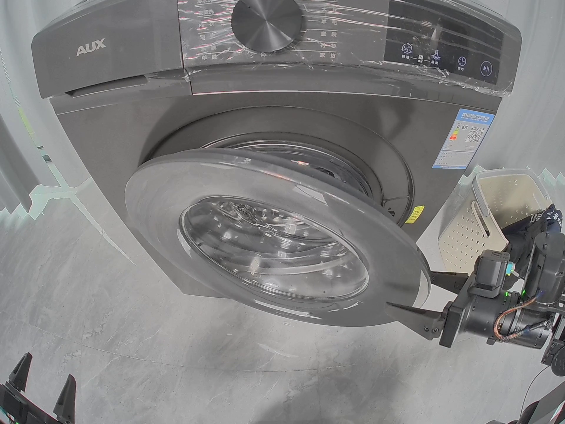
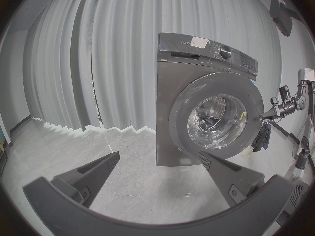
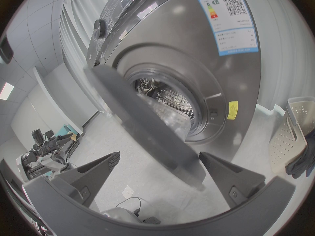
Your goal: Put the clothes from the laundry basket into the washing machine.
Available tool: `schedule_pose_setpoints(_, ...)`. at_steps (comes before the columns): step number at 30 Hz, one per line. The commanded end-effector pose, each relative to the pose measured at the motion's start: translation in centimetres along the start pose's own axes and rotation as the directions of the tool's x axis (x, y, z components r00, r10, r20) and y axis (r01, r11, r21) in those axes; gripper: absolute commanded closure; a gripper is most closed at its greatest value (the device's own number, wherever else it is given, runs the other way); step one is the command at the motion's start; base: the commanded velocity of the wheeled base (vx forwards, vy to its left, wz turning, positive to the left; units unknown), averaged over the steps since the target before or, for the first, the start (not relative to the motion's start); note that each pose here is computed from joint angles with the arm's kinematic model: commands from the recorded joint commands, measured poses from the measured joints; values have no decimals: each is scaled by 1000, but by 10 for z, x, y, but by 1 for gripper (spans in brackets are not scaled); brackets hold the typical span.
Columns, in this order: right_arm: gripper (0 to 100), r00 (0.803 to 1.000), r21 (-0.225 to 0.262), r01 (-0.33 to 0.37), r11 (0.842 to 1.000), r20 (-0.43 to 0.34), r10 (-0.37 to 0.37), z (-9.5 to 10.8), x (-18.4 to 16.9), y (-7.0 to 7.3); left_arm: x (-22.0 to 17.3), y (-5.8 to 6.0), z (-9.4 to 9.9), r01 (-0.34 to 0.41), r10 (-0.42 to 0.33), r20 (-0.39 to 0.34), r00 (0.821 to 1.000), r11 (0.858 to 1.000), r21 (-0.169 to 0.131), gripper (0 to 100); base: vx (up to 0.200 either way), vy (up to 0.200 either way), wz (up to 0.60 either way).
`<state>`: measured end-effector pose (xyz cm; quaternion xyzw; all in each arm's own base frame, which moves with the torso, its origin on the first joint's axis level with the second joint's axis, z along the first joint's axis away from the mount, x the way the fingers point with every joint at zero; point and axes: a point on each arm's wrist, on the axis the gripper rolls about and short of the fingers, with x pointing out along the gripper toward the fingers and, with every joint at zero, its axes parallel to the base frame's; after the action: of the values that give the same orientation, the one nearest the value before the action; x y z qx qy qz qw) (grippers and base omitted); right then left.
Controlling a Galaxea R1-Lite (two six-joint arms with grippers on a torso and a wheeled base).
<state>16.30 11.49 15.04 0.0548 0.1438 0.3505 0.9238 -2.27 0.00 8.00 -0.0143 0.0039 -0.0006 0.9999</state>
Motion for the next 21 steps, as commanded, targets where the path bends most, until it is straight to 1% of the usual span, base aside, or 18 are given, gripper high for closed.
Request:
schedule_pose_setpoints(1,0,999,-7,-30,1000,-11,30,-9,-9,6,0,0,-4,-1,1,2,1000,1000,1,0,0,0,0)
schedule_pose_setpoints(4,0,999,-1,-34,999,35,34,-2,-14,6,0,0,-4,-1,1,2,1000,1000,2,0,0,0,0)
schedule_pose_setpoints(5,0,999,-1,-34,999,35,34,-2,-14,6,0,0,-4,-1,1,2,1000,1000,2,0,0,0,0)
schedule_pose_setpoints(6,0,998,9,-35,999,51,34,2,-13,6,0,0,-4,0,0,2,1000,1000,4,0,0,0,0)
schedule_pose_setpoints(9,0,998,13,-25,1000,57,24,6,-9,5,0,0,-4,0,0,2,1000,1000,4,0,0,0,0)
schedule_pose_setpoints(10,0,998,13,-19,1000,55,18,6,-7,4,0,0,-4,0,0,2,1000,1000,4,0,0,0,0)
schedule_pose_setpoints(11,0,999,4,-6,1000,50,6,7,-2,1,0,0,-4,0,0,2,1000,1000,4,0,0,0,0)
schedule_pose_setpoints(12,0,999,7,11,1000,37,-12,6,4,-3,0,0,-4,0,0,2,1000,1000,4,0,0,0,0)
schedule_pose_setpoints(15,0,999,4,40,999,30,-40,9,16,-11,0,0,-4,0,0,2,1000,1000,-1,0,-200,0,0)
schedule_pose_setpoints(18,0,999,4,34,999,21,-34,8,19,-10,0,0,-4,0,0,2,1000,1000,1,0,-200,0,0)
schedule_pose_setpoints(21,0,1000,5,8,1000,-12,-8,-1,16,-5,0,0,-4,-1,1,2,1000,1000,-1,0,0,0,0)
